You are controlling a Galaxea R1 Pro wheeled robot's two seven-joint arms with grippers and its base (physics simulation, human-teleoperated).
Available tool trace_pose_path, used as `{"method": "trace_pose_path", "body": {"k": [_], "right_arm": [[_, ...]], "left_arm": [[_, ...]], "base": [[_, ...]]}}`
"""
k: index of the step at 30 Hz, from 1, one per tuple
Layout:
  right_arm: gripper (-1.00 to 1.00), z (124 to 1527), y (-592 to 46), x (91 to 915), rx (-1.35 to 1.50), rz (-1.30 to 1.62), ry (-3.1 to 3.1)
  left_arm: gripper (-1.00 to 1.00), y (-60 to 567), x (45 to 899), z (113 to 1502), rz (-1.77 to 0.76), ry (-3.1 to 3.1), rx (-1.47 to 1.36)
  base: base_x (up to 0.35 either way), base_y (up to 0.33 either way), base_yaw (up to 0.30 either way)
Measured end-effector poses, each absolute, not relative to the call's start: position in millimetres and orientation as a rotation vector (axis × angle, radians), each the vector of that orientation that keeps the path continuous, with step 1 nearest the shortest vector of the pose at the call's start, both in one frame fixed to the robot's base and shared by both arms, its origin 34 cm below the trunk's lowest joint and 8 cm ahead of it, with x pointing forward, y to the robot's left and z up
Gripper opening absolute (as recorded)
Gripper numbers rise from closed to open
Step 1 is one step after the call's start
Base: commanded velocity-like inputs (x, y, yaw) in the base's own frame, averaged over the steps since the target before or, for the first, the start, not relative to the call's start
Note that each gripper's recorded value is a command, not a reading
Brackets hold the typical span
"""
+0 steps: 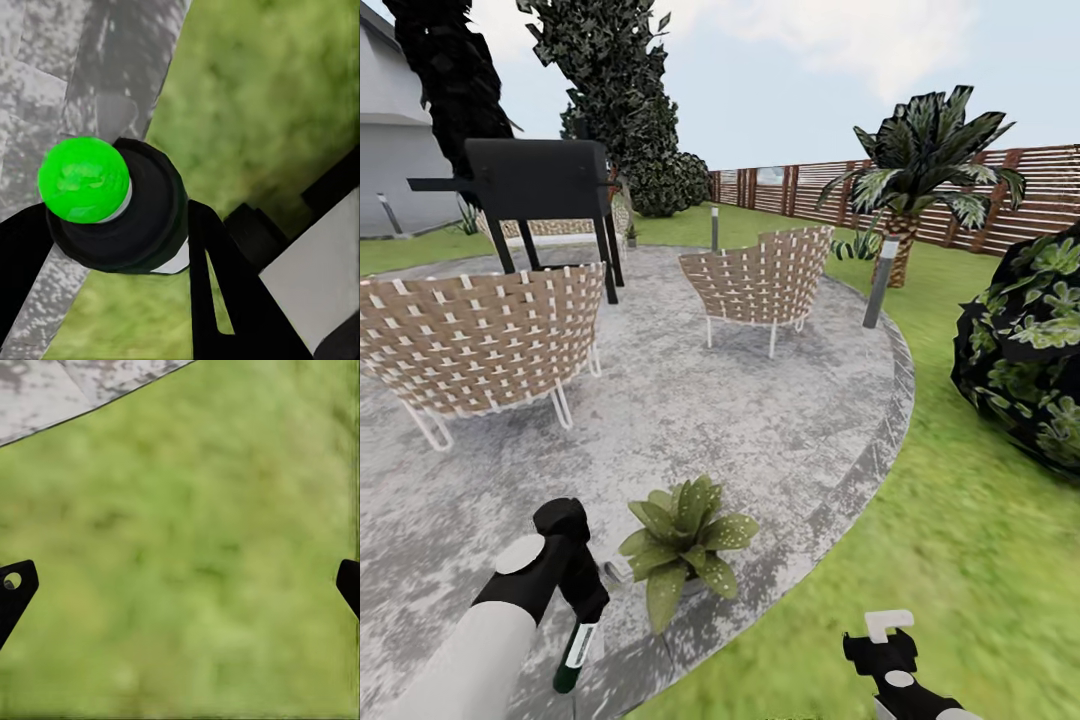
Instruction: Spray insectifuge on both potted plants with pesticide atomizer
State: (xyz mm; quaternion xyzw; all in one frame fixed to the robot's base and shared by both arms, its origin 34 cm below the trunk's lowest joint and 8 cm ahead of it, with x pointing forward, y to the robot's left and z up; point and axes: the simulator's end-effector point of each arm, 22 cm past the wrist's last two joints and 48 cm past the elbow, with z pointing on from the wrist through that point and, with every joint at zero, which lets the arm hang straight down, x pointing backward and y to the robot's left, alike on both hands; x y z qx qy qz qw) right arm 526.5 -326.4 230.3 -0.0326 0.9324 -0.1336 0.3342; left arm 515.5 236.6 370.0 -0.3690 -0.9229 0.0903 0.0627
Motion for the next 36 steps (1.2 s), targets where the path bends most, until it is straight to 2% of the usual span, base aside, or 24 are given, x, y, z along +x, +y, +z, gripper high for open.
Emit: {"method": "trace_pose_path", "body": {"k": [9,17,24,31,36], "right_arm": [[1.00,230,-326,526,-0.085,-0.348,2.434],[1.00,230,-327,526,-0.091,-0.350,2.435],[1.00,230,-327,526,-0.091,-0.351,2.435],[1.00,230,-327,526,-0.090,-0.352,2.435],[1.00,230,-326,526,-0.089,-0.349,2.435]], "left_arm": [[-1.00,237,517,370,0.317,-2.817,-1.088],[-1.00,264,481,346,0.287,-2.777,-1.018],[-1.00,230,492,349,0.337,-2.812,-1.053],[-1.00,282,493,342,0.264,-2.879,-0.915],[-1.00,250,493,341,0.329,-2.875,-0.947]], "base": [[0.000,0.000,-0.242],[0.000,0.000,-0.014],[0.000,0.000,0.000],[0.000,0.000,0.000],[0.000,0.000,0.000]]}}
